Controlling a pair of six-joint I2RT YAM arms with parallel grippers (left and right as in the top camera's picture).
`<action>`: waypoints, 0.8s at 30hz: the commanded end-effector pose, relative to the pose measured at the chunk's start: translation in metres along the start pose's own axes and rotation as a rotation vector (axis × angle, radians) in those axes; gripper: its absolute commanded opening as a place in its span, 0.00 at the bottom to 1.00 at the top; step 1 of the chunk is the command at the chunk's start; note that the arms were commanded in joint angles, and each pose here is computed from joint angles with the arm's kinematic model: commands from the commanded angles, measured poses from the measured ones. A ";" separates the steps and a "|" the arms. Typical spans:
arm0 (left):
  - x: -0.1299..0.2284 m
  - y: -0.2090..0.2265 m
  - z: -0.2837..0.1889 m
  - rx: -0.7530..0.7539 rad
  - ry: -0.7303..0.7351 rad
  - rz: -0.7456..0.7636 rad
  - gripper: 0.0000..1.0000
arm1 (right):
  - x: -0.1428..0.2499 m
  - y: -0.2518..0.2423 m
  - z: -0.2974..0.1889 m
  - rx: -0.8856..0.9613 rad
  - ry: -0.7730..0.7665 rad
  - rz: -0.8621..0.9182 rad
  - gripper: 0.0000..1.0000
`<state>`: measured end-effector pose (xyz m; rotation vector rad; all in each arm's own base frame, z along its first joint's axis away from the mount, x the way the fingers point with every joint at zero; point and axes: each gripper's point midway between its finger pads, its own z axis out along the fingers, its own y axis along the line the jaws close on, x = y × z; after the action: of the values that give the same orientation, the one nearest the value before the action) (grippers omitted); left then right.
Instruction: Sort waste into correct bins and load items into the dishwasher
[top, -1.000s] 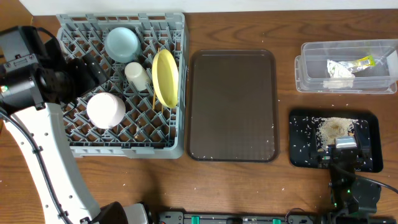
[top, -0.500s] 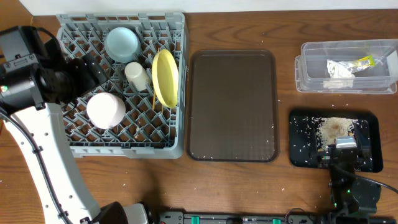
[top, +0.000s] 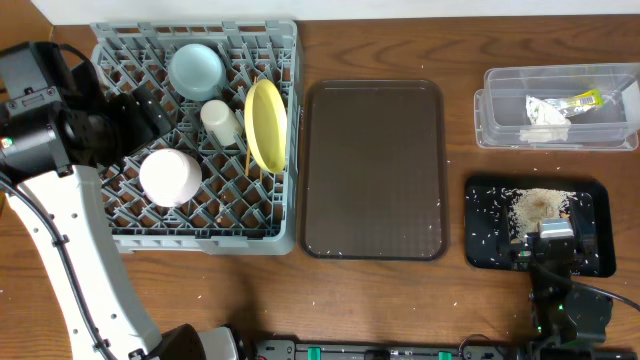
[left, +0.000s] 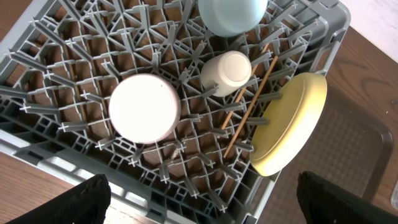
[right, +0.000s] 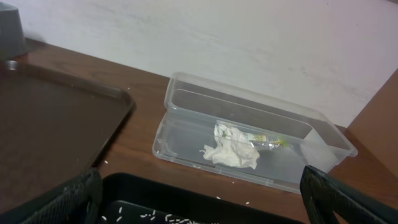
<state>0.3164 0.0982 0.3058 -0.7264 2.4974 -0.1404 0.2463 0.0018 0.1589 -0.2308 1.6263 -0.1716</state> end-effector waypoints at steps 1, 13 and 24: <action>0.000 0.003 0.000 -0.013 0.000 -0.013 0.96 | 0.002 -0.003 0.000 0.018 0.006 -0.012 0.99; 0.066 0.015 -0.030 -0.057 0.086 -0.005 0.96 | 0.002 -0.003 0.000 0.018 0.006 -0.012 0.99; 0.101 -0.009 -0.002 0.097 -0.168 0.140 0.96 | 0.002 -0.003 0.000 0.018 0.006 -0.012 0.99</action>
<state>0.2535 0.0479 0.2788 -0.5429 2.3702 -0.1280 0.2463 0.0011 0.1588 -0.2280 1.6272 -0.1747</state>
